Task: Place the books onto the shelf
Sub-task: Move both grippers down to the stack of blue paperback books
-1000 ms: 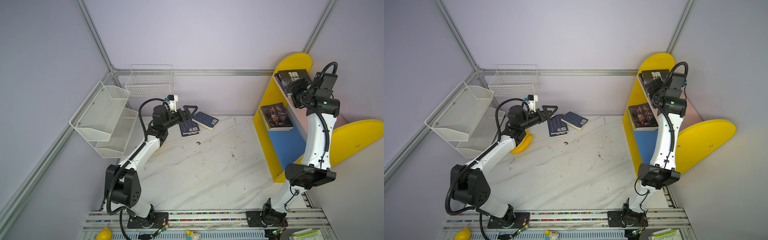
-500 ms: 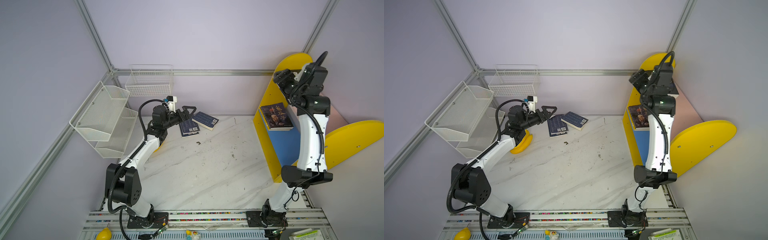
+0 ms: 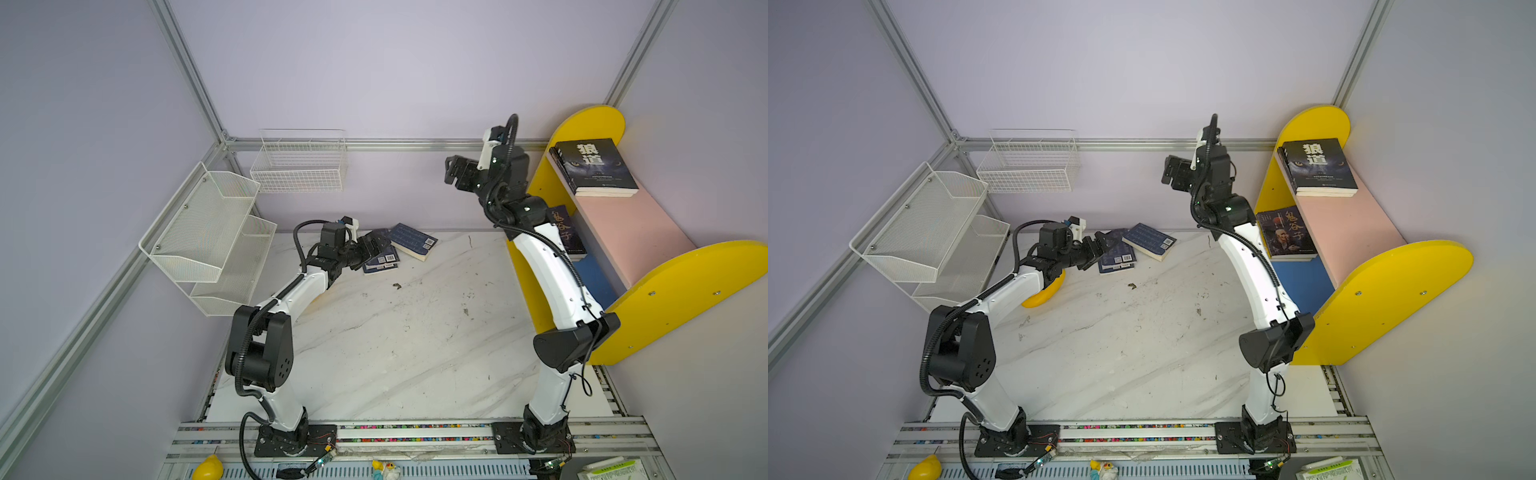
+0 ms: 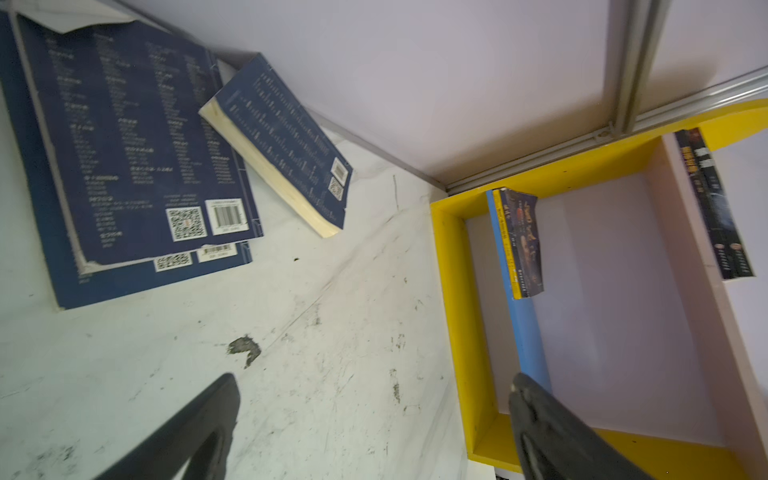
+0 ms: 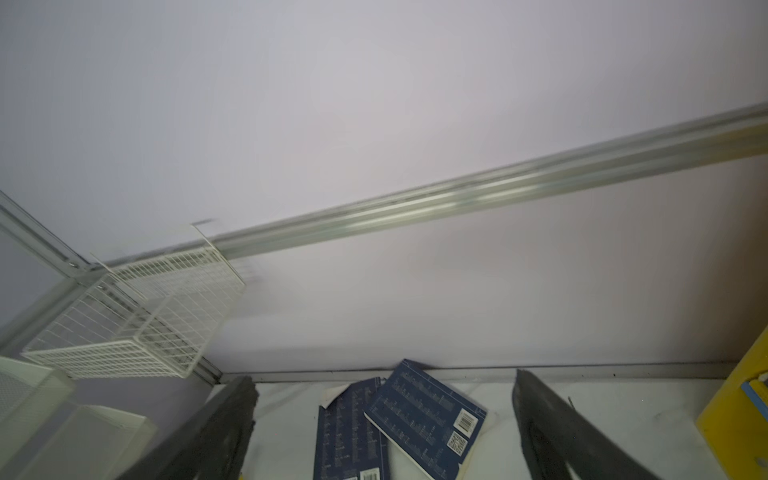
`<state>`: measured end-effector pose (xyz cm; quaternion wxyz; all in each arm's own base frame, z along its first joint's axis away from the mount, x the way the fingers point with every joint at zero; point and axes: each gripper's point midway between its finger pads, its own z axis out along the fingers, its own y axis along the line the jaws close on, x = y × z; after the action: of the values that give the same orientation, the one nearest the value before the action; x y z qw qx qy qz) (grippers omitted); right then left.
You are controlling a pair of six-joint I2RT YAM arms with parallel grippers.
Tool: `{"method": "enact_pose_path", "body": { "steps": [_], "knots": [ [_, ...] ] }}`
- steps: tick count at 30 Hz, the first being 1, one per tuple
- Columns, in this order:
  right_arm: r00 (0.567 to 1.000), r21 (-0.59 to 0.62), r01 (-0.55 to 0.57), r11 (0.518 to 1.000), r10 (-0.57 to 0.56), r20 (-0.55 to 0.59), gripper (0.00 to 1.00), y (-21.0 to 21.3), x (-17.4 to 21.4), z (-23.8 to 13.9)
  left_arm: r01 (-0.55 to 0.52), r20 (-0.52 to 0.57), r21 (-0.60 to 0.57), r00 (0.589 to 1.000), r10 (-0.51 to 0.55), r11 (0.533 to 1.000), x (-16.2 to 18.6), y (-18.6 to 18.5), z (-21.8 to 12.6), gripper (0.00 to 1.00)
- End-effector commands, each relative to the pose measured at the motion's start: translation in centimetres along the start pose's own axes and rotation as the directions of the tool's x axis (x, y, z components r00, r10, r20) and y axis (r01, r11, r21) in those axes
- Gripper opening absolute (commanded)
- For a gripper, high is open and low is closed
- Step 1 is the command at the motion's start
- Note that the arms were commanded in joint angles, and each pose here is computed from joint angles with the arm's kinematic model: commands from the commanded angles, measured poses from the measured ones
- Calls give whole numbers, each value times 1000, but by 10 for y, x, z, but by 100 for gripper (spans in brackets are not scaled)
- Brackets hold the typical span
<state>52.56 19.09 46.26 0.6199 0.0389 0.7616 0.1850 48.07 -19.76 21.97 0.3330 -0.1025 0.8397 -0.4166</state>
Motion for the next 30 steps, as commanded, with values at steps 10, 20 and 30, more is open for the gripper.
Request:
{"method": "enact_pose_path", "body": {
  "steps": [10, 20, 30],
  "knots": [
    [944, 78, 156, 985, -126, -304, 97, -53, 198, 140, -7, 12, -249, 1000, 10, 969, -19, 65, 37, 99],
    [957, 43, -22, 999, 33, -288, 95, -113, 239, 206, 30, 43, -355, 999, -16, 934, -41, 109, 57, 99],
    [944, -25, -130, 991, 116, -308, 90, -127, 294, 237, 92, 83, -379, 994, -65, 921, -54, 138, 80, 98]
  ]
}}
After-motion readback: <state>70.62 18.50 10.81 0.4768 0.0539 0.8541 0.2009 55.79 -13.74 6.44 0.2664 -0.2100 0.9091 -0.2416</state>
